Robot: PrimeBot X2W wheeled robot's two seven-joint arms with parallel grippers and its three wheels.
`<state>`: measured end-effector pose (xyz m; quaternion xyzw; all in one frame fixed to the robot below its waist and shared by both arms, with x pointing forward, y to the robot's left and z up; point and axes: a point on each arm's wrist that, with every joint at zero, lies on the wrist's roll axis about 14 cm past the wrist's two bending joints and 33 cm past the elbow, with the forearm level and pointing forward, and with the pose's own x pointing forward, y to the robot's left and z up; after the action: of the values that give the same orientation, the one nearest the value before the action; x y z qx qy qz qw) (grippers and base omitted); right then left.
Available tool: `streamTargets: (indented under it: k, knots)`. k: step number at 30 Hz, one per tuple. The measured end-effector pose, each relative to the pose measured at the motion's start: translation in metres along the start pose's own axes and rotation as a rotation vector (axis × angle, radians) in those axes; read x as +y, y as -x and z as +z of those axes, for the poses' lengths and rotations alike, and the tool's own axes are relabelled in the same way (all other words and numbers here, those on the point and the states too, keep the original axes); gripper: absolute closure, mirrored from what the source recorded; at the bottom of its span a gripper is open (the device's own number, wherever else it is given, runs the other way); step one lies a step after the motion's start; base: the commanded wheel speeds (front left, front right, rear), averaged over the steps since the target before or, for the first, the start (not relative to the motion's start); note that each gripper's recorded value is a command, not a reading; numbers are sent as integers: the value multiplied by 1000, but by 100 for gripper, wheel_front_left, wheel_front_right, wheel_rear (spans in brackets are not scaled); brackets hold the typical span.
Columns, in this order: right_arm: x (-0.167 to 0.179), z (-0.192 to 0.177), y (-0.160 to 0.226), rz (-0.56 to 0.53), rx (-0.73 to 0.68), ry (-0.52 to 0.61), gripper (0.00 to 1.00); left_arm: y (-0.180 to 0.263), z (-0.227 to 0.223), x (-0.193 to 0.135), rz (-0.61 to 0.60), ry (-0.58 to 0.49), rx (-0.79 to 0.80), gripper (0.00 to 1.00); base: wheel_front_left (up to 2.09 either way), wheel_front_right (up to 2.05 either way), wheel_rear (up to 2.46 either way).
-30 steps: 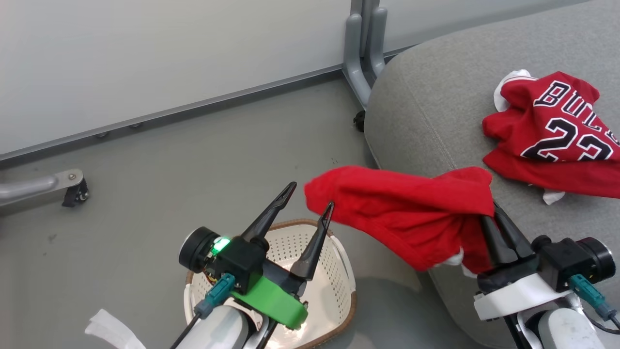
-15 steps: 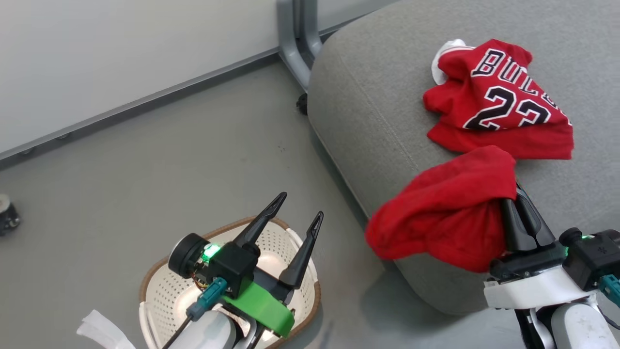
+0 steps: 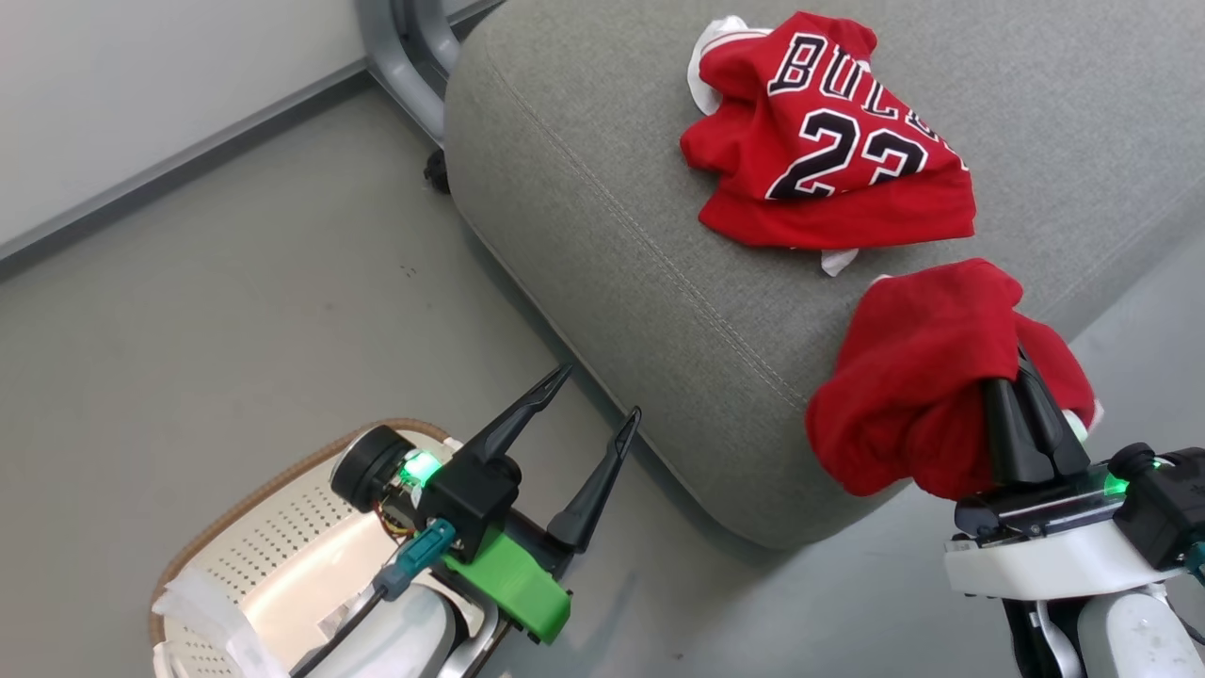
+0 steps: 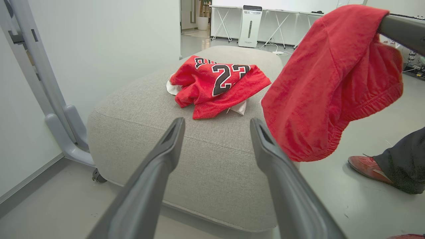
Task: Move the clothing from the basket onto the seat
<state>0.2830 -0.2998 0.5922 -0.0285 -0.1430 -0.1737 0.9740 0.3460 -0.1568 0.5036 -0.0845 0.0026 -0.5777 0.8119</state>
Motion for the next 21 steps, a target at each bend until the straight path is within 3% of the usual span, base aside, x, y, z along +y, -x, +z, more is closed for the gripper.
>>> streamTargets:
  k: [9,15,21]
  knots:
    - [-11,-4,-12,-45,15,32,100,-15,-23,-6,-76,62,31,0,0,0,0]
    - [5,36,-78,26,-164,76,100,-17,-36,3,-82,93,48,0,0,0,0]
    - [5,78,-157,99,-311,226,100,-22,-40,20,-68,104,33,0,0,0,0]
